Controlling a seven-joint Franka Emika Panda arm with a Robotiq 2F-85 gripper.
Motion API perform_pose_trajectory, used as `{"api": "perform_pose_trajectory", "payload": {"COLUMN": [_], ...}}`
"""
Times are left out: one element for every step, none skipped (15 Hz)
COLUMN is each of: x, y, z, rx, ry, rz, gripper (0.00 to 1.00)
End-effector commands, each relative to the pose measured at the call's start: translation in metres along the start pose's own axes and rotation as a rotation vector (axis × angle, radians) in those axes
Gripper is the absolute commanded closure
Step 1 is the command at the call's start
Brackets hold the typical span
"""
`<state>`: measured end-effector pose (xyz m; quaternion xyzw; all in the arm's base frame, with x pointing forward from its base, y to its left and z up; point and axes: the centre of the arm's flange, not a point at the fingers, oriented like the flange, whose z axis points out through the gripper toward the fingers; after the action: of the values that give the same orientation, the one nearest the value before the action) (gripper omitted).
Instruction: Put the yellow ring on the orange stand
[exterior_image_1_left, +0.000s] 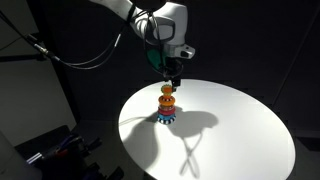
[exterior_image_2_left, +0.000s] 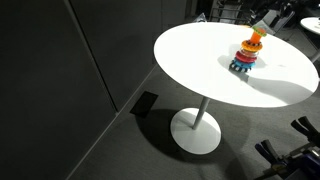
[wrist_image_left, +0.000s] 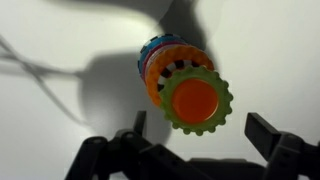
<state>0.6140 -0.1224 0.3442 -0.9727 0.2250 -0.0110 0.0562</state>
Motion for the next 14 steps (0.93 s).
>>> {"api": "perform_pose_trajectory", "payload": {"x": [-0.002,-0.002,-0.002,-0.002,-0.002,-0.002,-0.002,-0.002,-0.002,-0.003,-0.003,-0.003,-0.004,-0.005], "y": [0.01,0.012,0.014,0.016,0.018,0.019,0.02,0.02,0.02,0.019,0.019,0.018,0.018,0.017], "z": [-0.015,-0.017,-0.019,-0.02,-0.02,-0.02,-0.019,-0.018,-0.017,-0.016,-0.014,-0.013,-0.012,-0.011], "rx": [0.023,0.023,0.02,0.019,0.02,0.018,0.017,0.016,0.015,0.014,0.013,0.013,0.011,0.009], "ry": [0.015,0.016,0.016,0.017,0.016,0.015,0.012,0.01,0.007,0.003,-0.002,-0.005,-0.009,-0.015], "rz": [-0.002,0.0,0.005,0.007,0.01,0.013,0.013,0.014,0.014,0.013,0.012,0.012,0.011,0.012], "gripper": [0.0,0.0,0.0,0.0,0.0,0.0,0.0,0.0,0.0,0.0,0.0,0.0,0.0,0.0]}}
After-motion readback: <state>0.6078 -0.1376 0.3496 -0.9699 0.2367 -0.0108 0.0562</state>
